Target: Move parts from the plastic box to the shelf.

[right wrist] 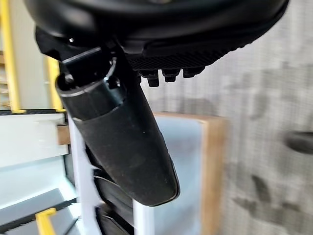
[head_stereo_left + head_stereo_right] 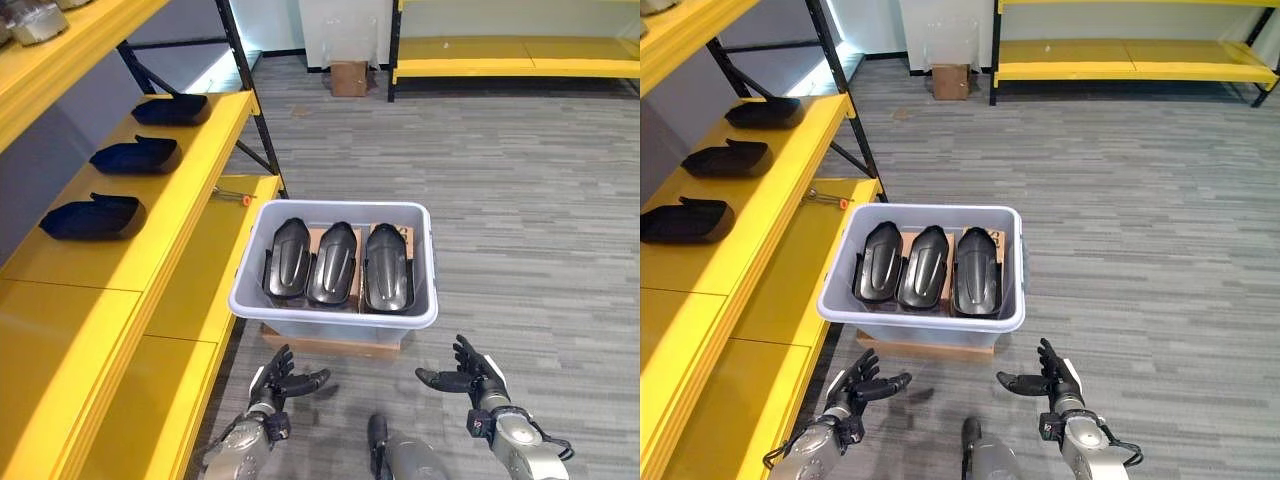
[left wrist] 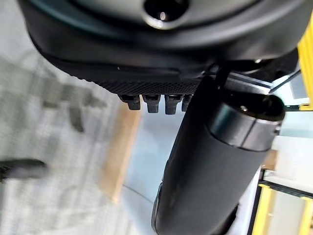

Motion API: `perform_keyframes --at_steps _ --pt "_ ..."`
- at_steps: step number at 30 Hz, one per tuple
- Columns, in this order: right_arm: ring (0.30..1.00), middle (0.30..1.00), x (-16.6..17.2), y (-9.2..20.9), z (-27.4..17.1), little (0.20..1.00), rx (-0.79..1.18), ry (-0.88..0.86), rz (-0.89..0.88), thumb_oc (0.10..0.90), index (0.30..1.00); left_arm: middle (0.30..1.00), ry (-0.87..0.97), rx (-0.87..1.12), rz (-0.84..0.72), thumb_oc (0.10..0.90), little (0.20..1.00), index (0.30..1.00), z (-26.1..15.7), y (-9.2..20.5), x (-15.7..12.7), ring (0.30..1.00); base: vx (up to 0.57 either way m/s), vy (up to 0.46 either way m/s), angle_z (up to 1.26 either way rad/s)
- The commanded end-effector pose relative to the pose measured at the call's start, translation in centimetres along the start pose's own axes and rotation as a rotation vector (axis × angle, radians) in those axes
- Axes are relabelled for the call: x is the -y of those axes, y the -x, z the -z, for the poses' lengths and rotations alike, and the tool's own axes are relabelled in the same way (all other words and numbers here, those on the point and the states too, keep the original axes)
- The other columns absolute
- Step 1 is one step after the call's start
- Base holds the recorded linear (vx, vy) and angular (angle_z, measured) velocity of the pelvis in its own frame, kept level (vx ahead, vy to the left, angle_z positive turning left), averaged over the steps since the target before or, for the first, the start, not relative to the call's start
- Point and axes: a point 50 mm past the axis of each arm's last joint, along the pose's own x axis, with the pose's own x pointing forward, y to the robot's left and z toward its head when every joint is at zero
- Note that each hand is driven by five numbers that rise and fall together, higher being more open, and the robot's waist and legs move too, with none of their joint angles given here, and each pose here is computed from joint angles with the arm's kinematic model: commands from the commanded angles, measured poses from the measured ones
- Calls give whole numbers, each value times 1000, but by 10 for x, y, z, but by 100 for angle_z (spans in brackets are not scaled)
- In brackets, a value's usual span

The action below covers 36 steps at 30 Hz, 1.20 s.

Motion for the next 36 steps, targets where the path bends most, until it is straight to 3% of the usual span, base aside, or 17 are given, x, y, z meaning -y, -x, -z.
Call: perform_keyframes --at_steps 1,15,36 --pt "1000 1000 -1 7 -12 1000 99 -20 -8 900 1000 1000 22 163 1 900 1000 1000 -35 1 -9 1000 234 -260 -21" --pt "1000 1000 -4 13 2 1000 55 -2 -1 900 1000 1000 29 120 -24 900 1000 1000 -21 6 -12 1000 235 80 -19" --pt "1000 1000 -17 11 -8 1000 93 -25 -28 900 1000 1000 -41 194 -4 900 1000 1000 -46 3 -14 1000 107 142 -13"
